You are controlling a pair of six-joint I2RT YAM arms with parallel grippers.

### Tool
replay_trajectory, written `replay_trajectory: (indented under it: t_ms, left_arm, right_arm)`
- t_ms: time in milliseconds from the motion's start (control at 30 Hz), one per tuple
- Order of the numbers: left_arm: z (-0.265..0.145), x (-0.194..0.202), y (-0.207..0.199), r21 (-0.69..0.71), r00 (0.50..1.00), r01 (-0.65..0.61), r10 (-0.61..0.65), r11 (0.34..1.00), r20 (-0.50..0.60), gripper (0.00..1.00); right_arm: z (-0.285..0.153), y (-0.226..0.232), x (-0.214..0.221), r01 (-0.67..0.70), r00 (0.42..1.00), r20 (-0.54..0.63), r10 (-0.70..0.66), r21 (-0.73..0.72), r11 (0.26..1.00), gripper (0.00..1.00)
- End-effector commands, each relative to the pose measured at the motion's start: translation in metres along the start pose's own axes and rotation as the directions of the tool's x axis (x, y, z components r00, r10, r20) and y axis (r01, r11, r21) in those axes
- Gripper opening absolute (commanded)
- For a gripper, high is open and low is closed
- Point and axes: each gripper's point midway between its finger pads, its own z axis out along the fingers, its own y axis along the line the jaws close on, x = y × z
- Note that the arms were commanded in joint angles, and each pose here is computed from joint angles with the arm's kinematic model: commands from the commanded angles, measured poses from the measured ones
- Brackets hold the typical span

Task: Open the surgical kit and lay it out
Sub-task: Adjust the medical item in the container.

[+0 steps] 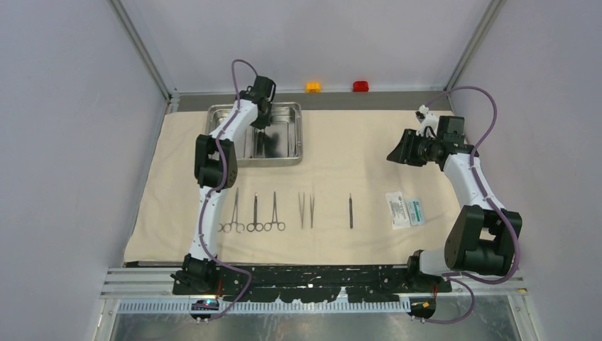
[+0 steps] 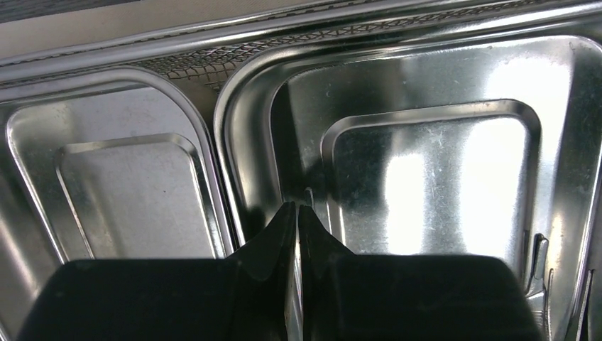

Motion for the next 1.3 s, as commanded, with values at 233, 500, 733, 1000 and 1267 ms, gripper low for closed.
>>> replay_trajectory:
  t_ms: [233, 500, 733, 1000, 1267]
  left_arm:
    - [0.012, 0.007, 0.008, -0.035, 0.999, -0.037, 0.036, 0.999, -0.018, 0.07]
    - [0.019, 0.02, 0.003, -0.014, 0.998, -0.038, 0.037, 0.999, -0.052, 0.06]
    - [0.021, 0.017, -0.014, 0.062, 0.998, 0.02, -0.016, 0.998, -0.054, 0.06]
    - [0.022, 0.01, -0.033, 0.178, 0.993, 0.113, -0.104, 0.978, -0.056, 0.04]
    - [0.011, -0.017, -0.043, 0.263, 0.991, 0.128, -0.137, 0.956, 0.015, 0.04]
  right_arm:
    - [-0.002, 0.003, -0.014, 0.031, 0.999, 0.029, -0.031, -0.018, 0.999, 0.45]
    - [-0.001, 0.003, -0.014, 0.03, 0.999, 0.027, -0.03, -0.021, 0.999, 0.45]
    - [-0.003, 0.004, -0.014, 0.031, 0.999, 0.029, -0.03, -0.02, 0.999, 0.45]
    - [-0.001, 0.003, -0.014, 0.03, 0.999, 0.026, -0.029, -0.018, 0.999, 0.45]
    - [-0.001, 0.001, -0.013, 0.026, 0.999, 0.022, -0.026, -0.015, 1.0, 0.45]
